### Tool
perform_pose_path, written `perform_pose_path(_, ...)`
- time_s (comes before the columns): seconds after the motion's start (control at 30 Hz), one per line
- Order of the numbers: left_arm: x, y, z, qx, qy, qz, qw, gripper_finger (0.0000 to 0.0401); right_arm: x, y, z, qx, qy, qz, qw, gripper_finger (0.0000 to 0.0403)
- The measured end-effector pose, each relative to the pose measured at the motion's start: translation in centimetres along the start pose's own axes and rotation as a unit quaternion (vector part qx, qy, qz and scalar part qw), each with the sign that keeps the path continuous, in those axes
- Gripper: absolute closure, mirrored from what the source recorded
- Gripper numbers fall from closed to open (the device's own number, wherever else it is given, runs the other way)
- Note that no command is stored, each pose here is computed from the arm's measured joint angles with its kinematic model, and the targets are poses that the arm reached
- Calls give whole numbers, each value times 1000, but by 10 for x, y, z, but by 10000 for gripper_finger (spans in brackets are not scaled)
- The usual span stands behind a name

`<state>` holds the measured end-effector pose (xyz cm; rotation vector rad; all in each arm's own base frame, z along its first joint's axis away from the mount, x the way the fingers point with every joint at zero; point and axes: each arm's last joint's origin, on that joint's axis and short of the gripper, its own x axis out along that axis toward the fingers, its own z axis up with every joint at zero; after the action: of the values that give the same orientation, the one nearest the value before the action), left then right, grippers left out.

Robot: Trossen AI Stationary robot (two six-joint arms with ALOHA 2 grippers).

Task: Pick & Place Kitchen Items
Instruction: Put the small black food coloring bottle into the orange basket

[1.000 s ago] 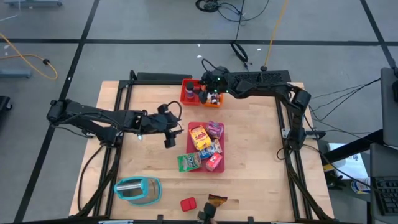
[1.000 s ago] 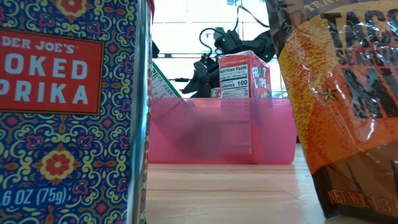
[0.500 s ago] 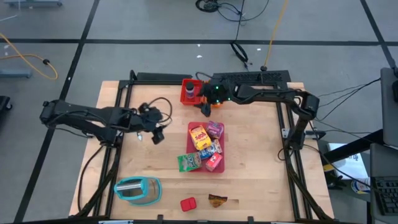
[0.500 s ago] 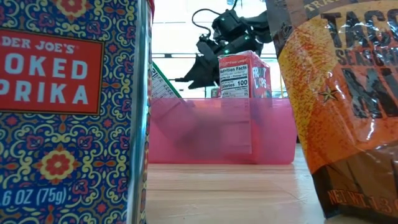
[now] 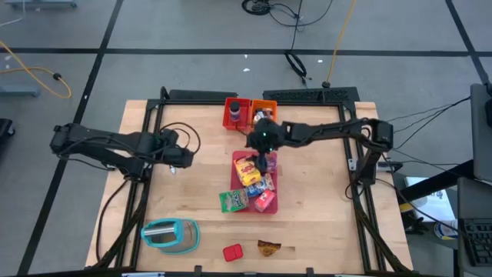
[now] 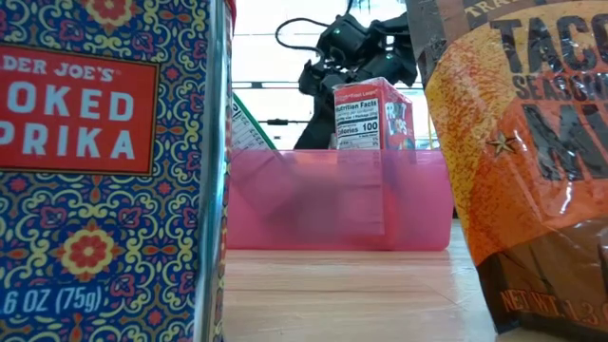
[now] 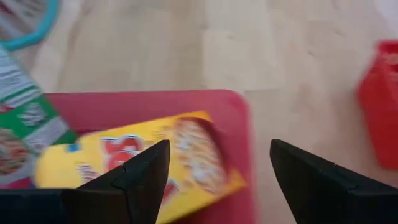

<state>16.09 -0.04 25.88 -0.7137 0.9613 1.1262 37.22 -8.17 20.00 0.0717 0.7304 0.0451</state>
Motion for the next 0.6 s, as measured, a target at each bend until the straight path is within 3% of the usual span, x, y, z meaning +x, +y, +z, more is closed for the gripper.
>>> perform_pose_path(0.1, 4, -2, -1, -47, 24, 13, 998, 174, 7, 14, -9, -14, -12, 12, 1000, 137)
perform_pose_path(0.27, 14, -11, -1, -63, 49, 39, 996, 174, 15, 35, -18, -48, -29, 20, 998, 139)
perform_pose_path(0.47, 30, -21, -1, -52, 81, 76, 992, 174, 0, 44, -8, -127, -42, -104, 985, 140)
perform_pose_path(0.6, 32, -23, -2, -50, 81, 83, 992, 174, -22, 47, 6, -133, -81, -121, 980, 140)
